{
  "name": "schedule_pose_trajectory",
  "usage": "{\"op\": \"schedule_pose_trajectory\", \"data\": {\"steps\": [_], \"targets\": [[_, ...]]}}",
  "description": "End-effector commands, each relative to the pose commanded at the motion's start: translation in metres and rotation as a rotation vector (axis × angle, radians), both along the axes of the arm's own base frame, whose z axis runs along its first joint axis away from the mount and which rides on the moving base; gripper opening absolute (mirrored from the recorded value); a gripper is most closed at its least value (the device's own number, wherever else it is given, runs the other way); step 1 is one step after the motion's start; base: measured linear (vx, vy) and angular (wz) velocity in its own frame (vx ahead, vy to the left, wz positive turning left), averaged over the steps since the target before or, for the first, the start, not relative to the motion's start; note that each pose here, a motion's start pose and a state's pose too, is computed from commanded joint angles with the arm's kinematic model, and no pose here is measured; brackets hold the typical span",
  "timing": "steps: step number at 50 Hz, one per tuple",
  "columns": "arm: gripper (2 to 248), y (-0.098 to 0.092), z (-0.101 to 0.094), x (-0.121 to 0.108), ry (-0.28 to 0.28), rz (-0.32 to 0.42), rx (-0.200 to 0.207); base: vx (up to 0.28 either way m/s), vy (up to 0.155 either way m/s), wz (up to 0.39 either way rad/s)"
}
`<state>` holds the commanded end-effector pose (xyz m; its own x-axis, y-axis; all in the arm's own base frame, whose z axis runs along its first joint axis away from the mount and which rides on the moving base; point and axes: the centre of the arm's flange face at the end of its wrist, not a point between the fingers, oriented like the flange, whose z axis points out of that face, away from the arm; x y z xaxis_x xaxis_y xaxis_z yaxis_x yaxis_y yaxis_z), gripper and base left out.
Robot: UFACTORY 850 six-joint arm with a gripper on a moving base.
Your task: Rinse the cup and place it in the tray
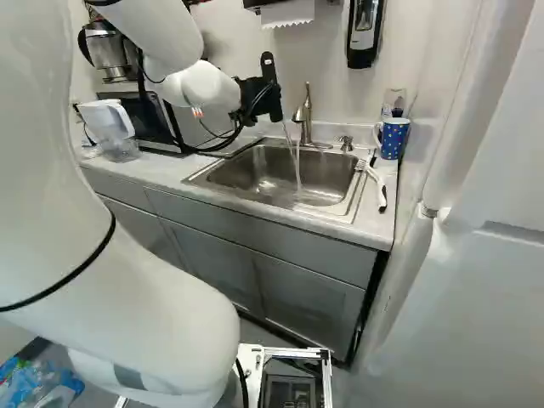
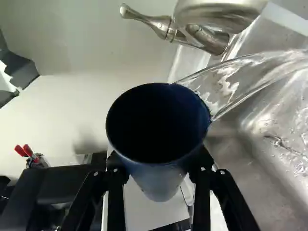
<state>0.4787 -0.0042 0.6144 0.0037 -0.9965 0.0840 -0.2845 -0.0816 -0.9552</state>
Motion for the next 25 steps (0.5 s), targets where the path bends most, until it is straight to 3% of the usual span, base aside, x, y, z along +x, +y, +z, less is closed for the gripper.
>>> {"op": "schedule_pose_trajectory", "data": {"steps": [20,25], "targets": [[126,0.0,0.0,0.0,-0.004,-0.06,0.202,0.0,0.0,0.0],[126,0.0,0.0,0.0,-0.004,-0.061,0.208,0.0,0.0,0.0]]}}
